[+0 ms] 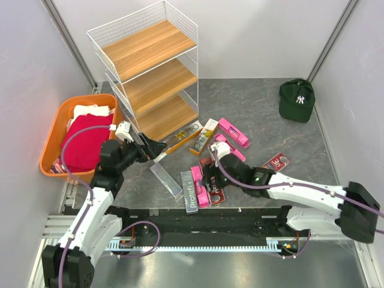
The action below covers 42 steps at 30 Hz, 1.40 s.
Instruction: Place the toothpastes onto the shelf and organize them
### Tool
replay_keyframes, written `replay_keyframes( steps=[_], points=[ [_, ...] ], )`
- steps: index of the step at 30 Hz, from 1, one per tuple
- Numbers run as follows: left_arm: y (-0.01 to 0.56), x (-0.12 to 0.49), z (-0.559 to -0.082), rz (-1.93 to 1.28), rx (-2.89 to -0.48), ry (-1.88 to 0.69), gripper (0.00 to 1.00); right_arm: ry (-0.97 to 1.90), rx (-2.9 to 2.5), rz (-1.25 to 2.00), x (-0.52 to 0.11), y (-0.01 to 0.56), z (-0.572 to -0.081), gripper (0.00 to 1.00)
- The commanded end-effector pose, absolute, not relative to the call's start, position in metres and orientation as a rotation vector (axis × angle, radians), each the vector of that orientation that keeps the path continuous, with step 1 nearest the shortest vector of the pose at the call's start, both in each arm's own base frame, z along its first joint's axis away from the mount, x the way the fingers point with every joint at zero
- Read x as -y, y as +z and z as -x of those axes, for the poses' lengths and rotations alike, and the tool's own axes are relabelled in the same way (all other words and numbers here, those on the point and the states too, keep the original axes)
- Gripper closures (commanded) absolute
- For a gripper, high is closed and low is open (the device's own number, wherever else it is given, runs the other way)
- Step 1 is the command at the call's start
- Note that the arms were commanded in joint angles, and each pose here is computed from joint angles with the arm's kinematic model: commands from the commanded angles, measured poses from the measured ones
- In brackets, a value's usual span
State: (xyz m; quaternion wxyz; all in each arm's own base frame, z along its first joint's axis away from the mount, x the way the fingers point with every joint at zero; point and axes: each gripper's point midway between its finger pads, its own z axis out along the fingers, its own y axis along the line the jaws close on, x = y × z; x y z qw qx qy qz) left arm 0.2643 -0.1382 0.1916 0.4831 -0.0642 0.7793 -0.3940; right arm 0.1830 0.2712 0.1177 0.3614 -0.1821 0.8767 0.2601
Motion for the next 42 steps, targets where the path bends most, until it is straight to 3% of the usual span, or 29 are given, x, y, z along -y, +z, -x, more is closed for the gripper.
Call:
replay_keyframes(
  steps=[1, 5, 20, 26, 36, 42],
  points=[
    [0.186, 0.147, -0.264, 0.154, -1.927, -1.033, 0.00, 0.485, -2.309, 0.462, -0.275, 0.091, -0.174, 0.16],
    [0.175, 0.149, -0.264, 0.153, -1.964, -1.042, 0.00, 0.321, -2.337, 0.473, -0.274, 0.070, -0.173, 0.17],
    [0.153, 0.151, -0.265, 0.144, -2.020, -1.043, 0.00, 0.260, -2.317, 0.439, -0.267, 0.072, -0.177, 0.23],
    [0.151, 0.152, -0.265, 0.138, -2.024, -1.051, 0.00, 0.199, -2.333, 0.440, -0.261, 0.055, -0.179, 0.33],
    [0.150, 0.156, -0.265, 0.127, -2.036, -1.073, 0.00, 0.263, -2.386, 0.453, -0.274, 0.038, -0.170, 0.31],
    [0.148, 0.158, -0.264, 0.126, -2.043, -1.083, 0.00, 0.153, -2.432, 0.494, -0.270, 0.012, -0.171, 0.29]
  ],
)
